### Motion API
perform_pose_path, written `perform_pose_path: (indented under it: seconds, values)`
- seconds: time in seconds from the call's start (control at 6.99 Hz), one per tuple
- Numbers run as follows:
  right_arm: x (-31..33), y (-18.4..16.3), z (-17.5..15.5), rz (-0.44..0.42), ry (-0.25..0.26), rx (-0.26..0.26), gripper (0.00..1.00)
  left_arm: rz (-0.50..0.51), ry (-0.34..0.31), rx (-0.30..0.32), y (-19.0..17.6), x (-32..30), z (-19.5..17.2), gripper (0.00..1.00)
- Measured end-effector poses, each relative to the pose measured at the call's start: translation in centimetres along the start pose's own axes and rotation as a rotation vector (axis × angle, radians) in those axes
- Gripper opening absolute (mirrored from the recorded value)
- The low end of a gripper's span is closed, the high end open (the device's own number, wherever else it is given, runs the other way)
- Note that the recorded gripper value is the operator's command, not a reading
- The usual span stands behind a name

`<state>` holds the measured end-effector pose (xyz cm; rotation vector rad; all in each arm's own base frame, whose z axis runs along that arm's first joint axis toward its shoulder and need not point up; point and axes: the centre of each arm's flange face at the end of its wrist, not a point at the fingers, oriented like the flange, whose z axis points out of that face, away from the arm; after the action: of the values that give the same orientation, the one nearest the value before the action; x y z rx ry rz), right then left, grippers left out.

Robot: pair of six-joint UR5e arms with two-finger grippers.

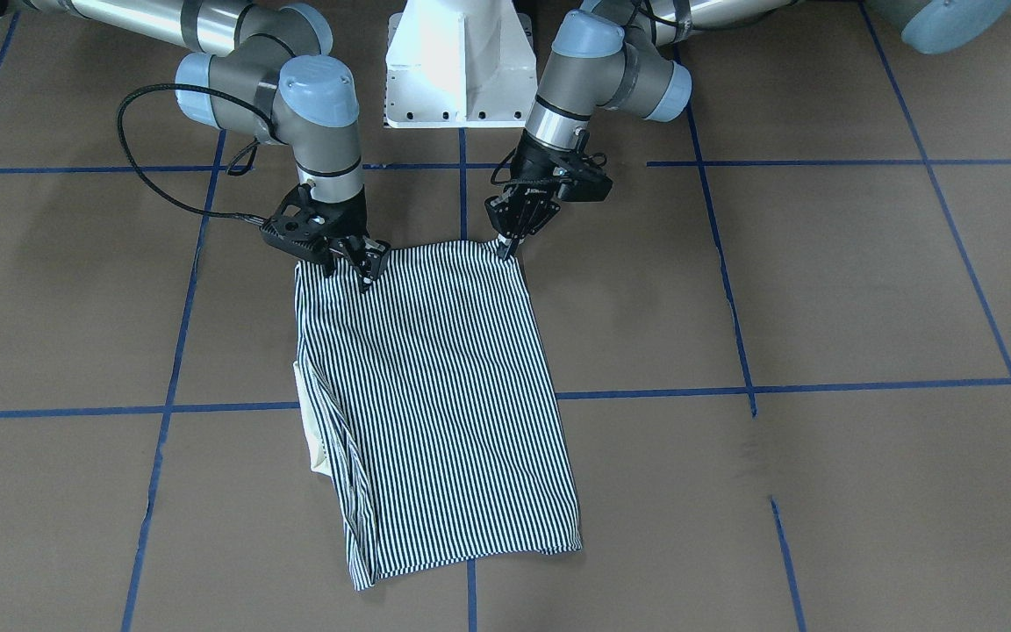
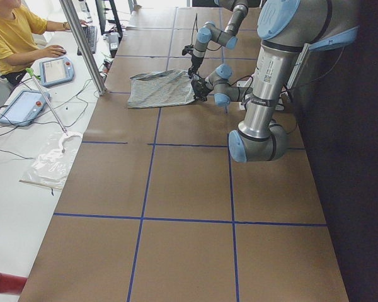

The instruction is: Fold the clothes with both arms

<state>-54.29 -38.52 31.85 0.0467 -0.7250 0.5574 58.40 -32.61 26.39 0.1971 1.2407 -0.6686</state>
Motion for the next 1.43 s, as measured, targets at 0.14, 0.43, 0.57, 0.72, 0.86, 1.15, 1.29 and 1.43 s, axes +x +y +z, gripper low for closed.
perform_pose_path:
  seconds: [0.14,0.43,0.57,0.72,0.86,1.15,1.29,1.43]
  values:
    - [0.0,0.2,0.2,-0.003,0.004,-0.001,0.64,0.000,0.001,0.000,0.0,0.1,0.0,0.00]
    - [0.1,0.3,0.3,-0.006,0.006,-0.003,0.64,0.013,0.012,-0.001,-0.2,0.5,-0.5,0.00]
    - [0.1,0.3,0.3,-0.007,0.006,-0.003,0.64,0.047,0.030,-0.004,-0.5,1.3,-1.4,0.00]
    - [0.1,0.4,0.3,-0.007,0.007,-0.003,0.64,0.071,0.040,-0.003,-0.8,1.7,-1.8,0.00]
    - [0.2,0.4,0.3,-0.008,0.007,-0.004,0.63,0.082,0.044,-0.003,-0.9,1.8,-2.0,0.00]
    - [0.2,0.6,0.4,-0.012,0.009,-0.005,0.42,0.087,0.046,-0.003,-0.9,1.9,-2.1,0.00]
    - [0.3,0.6,0.5,-0.012,0.010,-0.005,0.07,0.087,0.046,-0.003,-0.9,1.9,-2.1,0.00]
    - [0.3,0.5,0.5,-0.013,0.010,-0.005,0.00,0.087,0.047,-0.003,-0.9,1.9,-2.1,0.00]
